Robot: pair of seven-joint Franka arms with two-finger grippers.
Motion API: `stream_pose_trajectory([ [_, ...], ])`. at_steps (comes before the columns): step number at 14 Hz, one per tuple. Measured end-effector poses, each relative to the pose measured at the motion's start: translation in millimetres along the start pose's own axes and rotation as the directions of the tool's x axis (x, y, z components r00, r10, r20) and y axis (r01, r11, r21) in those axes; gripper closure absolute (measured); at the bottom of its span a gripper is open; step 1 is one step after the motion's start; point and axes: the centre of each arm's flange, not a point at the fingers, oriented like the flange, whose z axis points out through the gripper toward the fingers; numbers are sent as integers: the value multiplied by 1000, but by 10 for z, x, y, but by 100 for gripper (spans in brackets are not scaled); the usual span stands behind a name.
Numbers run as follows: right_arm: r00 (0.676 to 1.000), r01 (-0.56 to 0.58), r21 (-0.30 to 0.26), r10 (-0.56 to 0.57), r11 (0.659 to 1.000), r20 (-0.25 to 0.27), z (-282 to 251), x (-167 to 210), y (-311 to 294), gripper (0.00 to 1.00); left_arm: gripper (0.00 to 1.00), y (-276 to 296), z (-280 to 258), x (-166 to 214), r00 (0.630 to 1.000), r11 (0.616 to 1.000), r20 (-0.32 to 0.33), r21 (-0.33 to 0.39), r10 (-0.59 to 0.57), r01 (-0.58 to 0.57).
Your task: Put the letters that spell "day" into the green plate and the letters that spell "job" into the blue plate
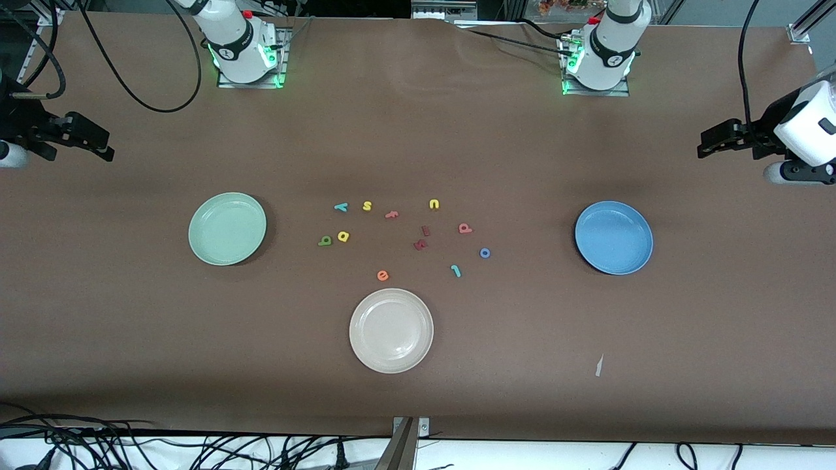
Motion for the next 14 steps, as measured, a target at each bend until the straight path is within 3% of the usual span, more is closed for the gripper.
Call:
stream_pose_trajectory([
  [14, 1000, 3, -1, -3, 1000, -10, -7, 12, -17, 0, 0, 9, 4, 3, 1000, 1000, 1, 0, 2, -2],
])
